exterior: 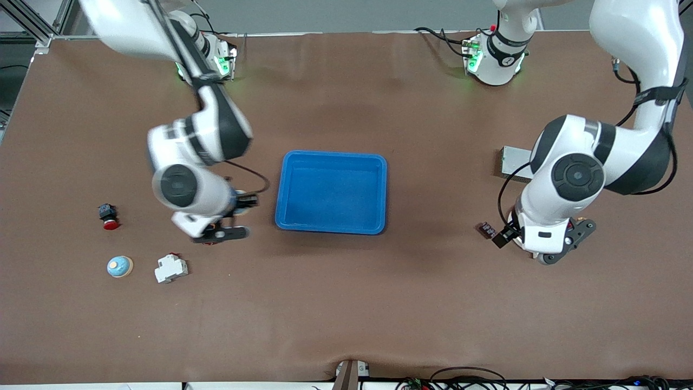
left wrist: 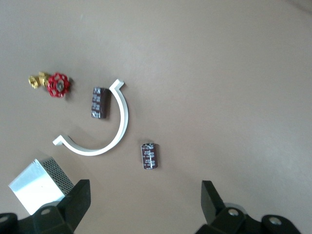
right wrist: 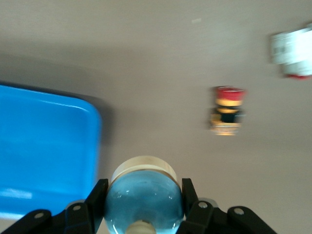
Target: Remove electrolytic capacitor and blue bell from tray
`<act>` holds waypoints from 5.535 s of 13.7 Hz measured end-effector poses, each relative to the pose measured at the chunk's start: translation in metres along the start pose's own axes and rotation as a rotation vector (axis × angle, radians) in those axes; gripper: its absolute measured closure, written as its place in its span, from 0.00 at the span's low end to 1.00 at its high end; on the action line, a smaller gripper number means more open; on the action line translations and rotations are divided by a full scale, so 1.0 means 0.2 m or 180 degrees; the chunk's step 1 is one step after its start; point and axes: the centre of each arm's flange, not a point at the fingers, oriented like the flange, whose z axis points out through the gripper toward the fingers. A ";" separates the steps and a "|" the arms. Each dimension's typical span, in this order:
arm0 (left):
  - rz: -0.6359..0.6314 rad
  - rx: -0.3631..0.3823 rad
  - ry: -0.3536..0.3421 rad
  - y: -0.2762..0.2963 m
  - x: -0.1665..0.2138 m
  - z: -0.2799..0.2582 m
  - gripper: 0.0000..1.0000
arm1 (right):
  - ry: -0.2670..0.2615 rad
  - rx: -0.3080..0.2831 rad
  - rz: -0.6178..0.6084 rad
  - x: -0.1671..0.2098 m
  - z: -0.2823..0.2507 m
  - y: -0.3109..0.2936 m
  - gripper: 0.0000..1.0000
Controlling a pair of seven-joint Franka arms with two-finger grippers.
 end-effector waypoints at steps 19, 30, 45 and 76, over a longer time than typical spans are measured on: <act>0.1394 -0.0358 0.0234 -0.83 0.34 -0.89 0.00 | 0.0120 0.0049 -0.0675 -0.19 0.57 1.31 0.34; 0.1641 -0.0527 -0.0046 -1.08 0.14 -1.08 0.00 | 0.0290 -0.0005 -0.0521 -0.15 0.88 1.15 0.34; 0.1801 -0.0466 -0.0168 -0.97 -0.09 -1.11 0.00 | 0.0311 -0.0012 -0.0529 -0.12 1.01 1.14 0.34; 0.1858 -0.0447 -0.0191 -0.92 -0.15 -1.11 0.00 | 0.0091 0.0038 0.0563 -0.60 -0.89 1.15 0.00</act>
